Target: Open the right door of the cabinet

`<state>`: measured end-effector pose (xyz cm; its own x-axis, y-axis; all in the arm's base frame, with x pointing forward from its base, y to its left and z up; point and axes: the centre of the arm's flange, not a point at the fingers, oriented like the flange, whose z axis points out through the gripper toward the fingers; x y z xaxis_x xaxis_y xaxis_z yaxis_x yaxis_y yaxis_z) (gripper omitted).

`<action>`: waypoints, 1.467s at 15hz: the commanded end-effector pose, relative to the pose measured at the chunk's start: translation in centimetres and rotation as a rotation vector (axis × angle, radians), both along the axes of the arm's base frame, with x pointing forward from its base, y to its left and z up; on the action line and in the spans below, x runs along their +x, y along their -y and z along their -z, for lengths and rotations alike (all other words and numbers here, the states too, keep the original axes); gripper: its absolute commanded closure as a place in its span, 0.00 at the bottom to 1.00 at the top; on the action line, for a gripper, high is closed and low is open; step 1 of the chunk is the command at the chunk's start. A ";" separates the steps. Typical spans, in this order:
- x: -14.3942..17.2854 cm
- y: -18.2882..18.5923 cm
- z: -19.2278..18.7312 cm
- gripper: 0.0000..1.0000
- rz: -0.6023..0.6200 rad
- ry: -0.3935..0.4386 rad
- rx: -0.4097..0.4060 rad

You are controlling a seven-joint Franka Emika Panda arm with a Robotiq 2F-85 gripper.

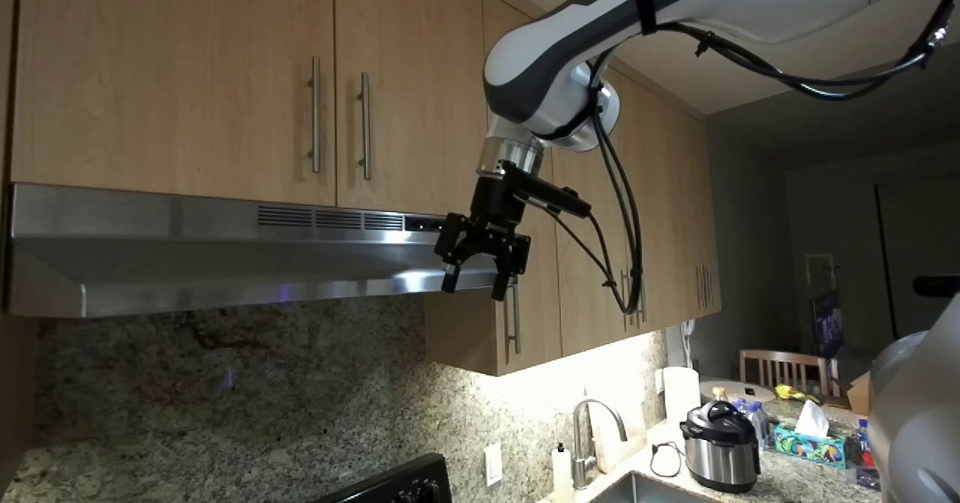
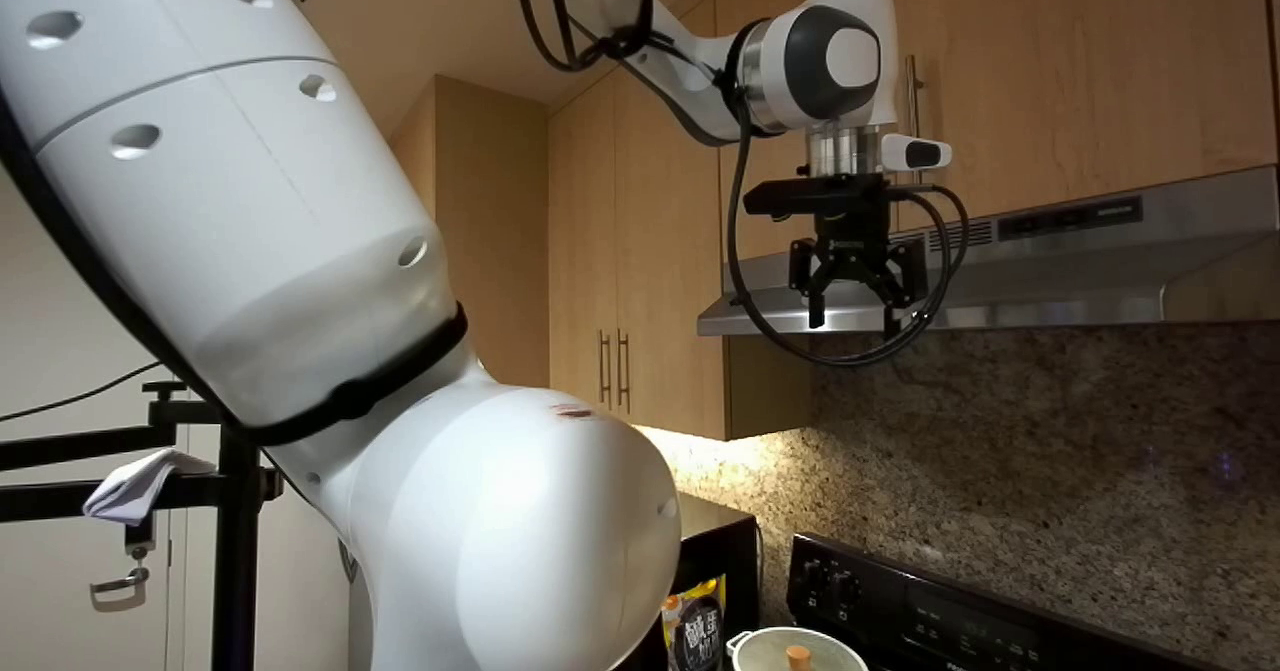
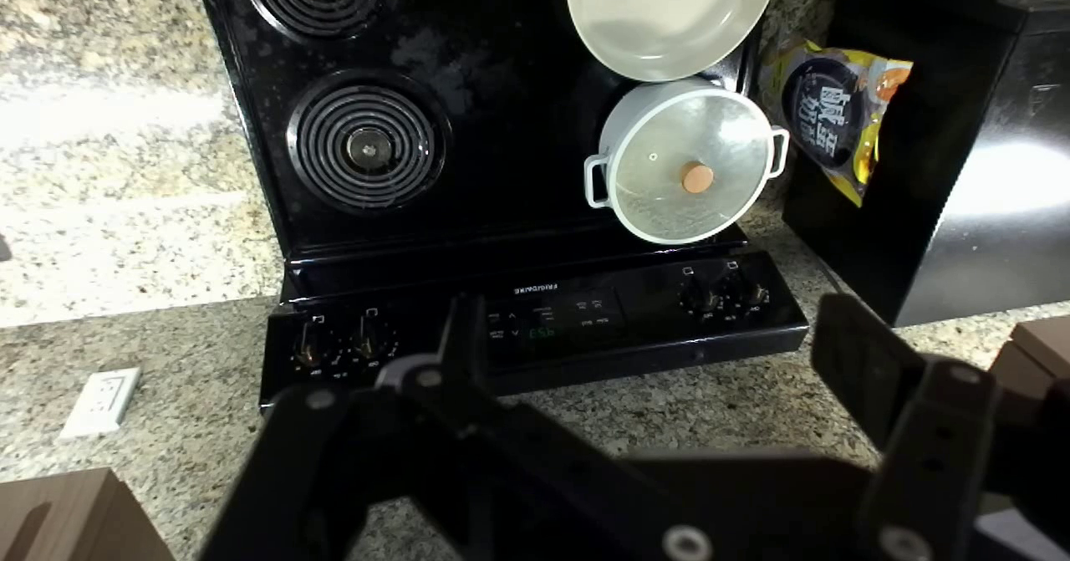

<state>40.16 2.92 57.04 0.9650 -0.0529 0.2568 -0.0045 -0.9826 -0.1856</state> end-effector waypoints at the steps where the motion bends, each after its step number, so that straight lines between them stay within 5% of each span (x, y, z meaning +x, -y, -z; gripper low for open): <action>1: 0.0 0.0 0.0 0.00 0.000 0.000 0.000; 12: 0.0 0.0 0.0 0.00 0.000 0.000 0.000; 22: -2.4 -1.2 -4.8 0.00 0.016 0.053 -0.048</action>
